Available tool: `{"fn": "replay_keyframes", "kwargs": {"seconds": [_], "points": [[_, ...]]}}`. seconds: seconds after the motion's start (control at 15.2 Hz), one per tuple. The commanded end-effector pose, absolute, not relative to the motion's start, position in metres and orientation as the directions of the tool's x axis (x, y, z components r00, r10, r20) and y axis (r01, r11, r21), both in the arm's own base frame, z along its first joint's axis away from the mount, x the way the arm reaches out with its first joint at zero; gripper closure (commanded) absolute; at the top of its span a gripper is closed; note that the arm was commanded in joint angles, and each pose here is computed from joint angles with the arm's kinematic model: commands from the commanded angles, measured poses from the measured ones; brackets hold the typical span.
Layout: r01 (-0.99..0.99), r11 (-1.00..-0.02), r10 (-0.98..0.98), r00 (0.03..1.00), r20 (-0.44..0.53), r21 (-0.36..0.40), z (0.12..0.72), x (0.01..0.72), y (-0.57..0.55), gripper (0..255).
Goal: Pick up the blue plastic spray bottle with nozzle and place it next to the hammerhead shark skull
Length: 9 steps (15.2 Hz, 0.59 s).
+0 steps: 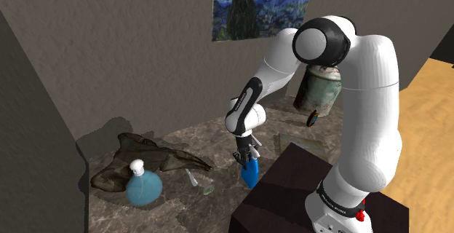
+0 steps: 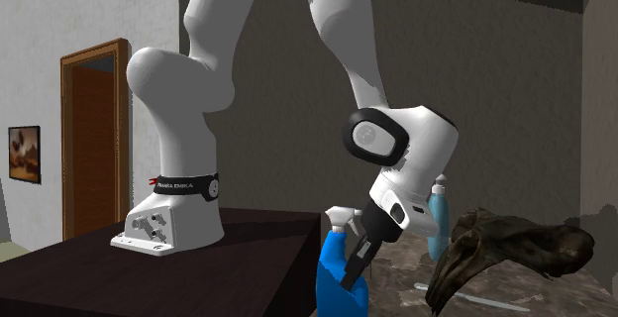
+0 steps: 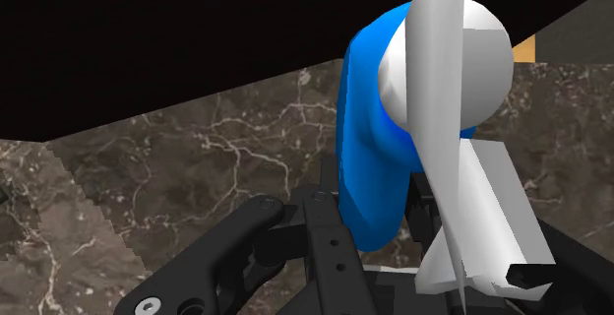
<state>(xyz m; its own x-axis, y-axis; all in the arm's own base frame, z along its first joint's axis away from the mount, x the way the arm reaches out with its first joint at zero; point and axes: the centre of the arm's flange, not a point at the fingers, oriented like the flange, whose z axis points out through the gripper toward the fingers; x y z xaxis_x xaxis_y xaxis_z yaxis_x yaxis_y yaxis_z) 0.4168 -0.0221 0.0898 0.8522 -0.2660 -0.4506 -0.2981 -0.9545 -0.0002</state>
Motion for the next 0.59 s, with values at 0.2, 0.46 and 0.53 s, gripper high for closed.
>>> {"fn": "replay_keyframes", "kwargs": {"seconds": [0.2,0.46,0.53], "points": [[-0.298,-0.955,-0.266,0.852,-0.451,0.0,0.095,0.417,-0.022,255],[-0.298,-0.955,-0.266,0.852,-0.451,0.0,0.116,0.417,-0.022,255],[-0.298,-0.955,-0.266,0.852,-0.451,0.0,0.121,0.417,-0.022,255]]}}
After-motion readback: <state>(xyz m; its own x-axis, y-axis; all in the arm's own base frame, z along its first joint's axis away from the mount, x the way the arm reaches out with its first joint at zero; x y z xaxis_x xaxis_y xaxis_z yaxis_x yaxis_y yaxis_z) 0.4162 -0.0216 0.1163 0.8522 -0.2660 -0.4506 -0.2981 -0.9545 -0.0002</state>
